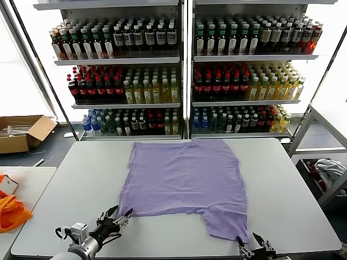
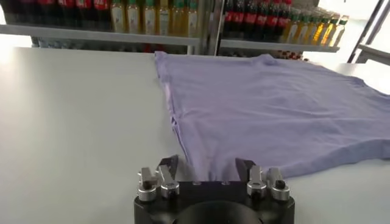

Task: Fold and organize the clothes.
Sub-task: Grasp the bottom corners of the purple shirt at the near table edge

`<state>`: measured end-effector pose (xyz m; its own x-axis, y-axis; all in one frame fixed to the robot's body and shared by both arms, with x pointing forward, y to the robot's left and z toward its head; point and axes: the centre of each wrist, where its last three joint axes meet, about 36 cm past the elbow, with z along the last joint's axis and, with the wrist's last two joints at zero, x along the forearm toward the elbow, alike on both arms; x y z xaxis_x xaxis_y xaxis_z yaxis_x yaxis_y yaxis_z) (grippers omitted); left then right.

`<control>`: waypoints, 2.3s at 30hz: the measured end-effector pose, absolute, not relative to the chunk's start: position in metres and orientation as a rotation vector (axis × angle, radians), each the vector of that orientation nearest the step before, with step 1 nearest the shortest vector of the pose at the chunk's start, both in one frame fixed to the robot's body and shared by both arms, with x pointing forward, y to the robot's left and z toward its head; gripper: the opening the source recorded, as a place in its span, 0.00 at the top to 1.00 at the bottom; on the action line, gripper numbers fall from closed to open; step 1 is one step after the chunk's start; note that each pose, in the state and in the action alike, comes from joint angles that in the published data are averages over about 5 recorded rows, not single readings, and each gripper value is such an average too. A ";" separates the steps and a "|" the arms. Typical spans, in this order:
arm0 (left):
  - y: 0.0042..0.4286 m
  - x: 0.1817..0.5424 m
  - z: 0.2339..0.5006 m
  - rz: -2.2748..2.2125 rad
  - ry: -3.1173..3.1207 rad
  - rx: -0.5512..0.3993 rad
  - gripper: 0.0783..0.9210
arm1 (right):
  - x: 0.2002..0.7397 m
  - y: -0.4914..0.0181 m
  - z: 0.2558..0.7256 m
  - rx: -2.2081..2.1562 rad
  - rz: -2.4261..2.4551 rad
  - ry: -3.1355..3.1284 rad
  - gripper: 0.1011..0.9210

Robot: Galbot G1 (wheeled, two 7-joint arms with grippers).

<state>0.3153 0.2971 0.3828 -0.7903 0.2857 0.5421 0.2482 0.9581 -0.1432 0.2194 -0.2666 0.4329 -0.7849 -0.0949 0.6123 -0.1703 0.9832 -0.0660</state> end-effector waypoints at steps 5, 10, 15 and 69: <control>0.296 0.315 0.381 0.082 -2.532 -0.377 0.62 | 0.222 -0.263 0.433 0.202 0.131 -2.497 0.79; 0.296 0.314 0.379 0.079 -2.540 -0.376 0.78 | 0.221 -0.261 0.436 0.226 0.121 -2.518 0.95; 0.293 0.312 0.378 0.082 -2.544 -0.381 0.86 | 0.220 -0.261 0.438 0.240 0.117 -2.533 0.99; 0.296 0.309 0.390 0.057 -2.585 -0.387 0.99 | 0.232 -0.242 0.413 0.208 0.080 -2.524 0.72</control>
